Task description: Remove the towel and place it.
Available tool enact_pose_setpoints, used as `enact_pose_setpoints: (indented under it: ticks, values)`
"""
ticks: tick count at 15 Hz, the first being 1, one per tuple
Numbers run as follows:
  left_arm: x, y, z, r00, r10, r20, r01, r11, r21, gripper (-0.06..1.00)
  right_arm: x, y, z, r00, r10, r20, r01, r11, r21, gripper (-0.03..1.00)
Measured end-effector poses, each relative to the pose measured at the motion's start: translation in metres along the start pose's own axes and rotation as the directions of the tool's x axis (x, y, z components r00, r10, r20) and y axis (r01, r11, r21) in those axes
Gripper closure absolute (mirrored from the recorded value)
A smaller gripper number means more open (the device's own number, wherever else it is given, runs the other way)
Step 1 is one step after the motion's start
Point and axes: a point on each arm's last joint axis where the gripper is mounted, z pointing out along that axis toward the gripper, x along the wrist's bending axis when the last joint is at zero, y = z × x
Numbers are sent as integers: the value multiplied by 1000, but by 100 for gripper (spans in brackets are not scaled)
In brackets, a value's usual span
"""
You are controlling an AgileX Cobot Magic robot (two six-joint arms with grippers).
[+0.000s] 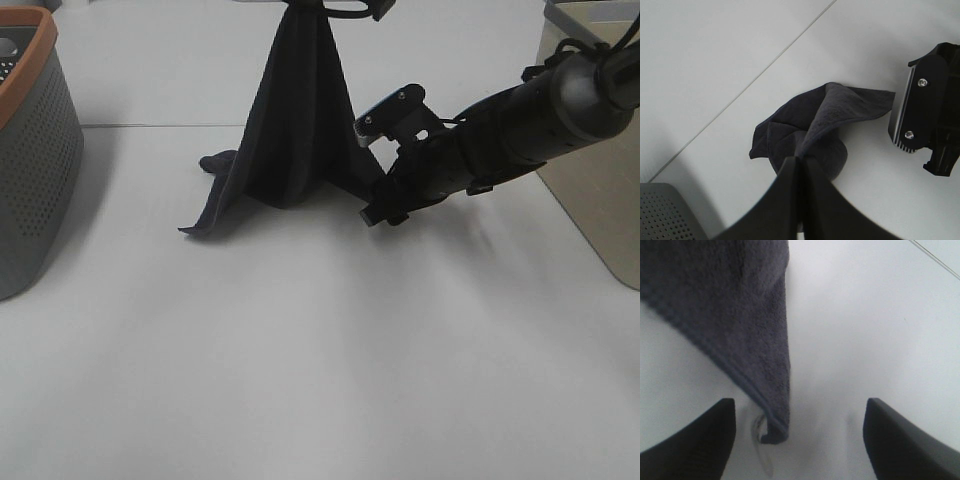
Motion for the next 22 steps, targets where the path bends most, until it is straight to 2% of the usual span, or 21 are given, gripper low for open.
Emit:
enact_pose_setpoints:
  ticks: [3, 6, 8, 12, 13, 15, 16, 20, 22]
  values:
    - [0, 0, 0, 1000, 0, 0, 0, 1000, 0, 94, 6, 1, 3, 993, -78, -87, 76, 997, -32, 27]
    - [0, 0, 0, 1000, 0, 0, 0, 1000, 0, 94, 7, 7, 14, 994, -72, -85, 69, 997, -41, 27]
    - [0, 0, 0, 1000, 0, 0, 0, 1000, 0, 94, 4, 15, 17, 996, -47, -71, 42, 997, -61, 31]
    - [0, 0, 0, 1000, -9, -1, 9, 1000, 0, 94, 4, 13, 19, 998, -14, -64, 11, 999, -50, 55]
    - [0, 0, 0, 1000, -11, -2, 11, 1000, 0, 94, 5, 9, 19, 998, 8, -69, -10, 999, -35, 65]
    - [1, 0, 0, 1000, -9, -8, 9, 1000, 0, 94, 6, 0, 9, 997, 42, -68, -43, 999, -7, 91]
    - [2, 0, 0, 1000, -9, -10, 9, 1000, 0, 94, 5, -2, 2, 997, 48, -65, -48, 999, -2, 95]
    - [3, 1, -1, 1000, -12, -10, 12, 1000, -13, 94, -9, 10, -43, 997, 68, -36, -70, 995, -70, 95]
    - [12, 7, -10, 999, -35, -2, 34, 995, -89, 94, -20, 25, -71, 997, 72, -13, -73, 986, -148, 95]
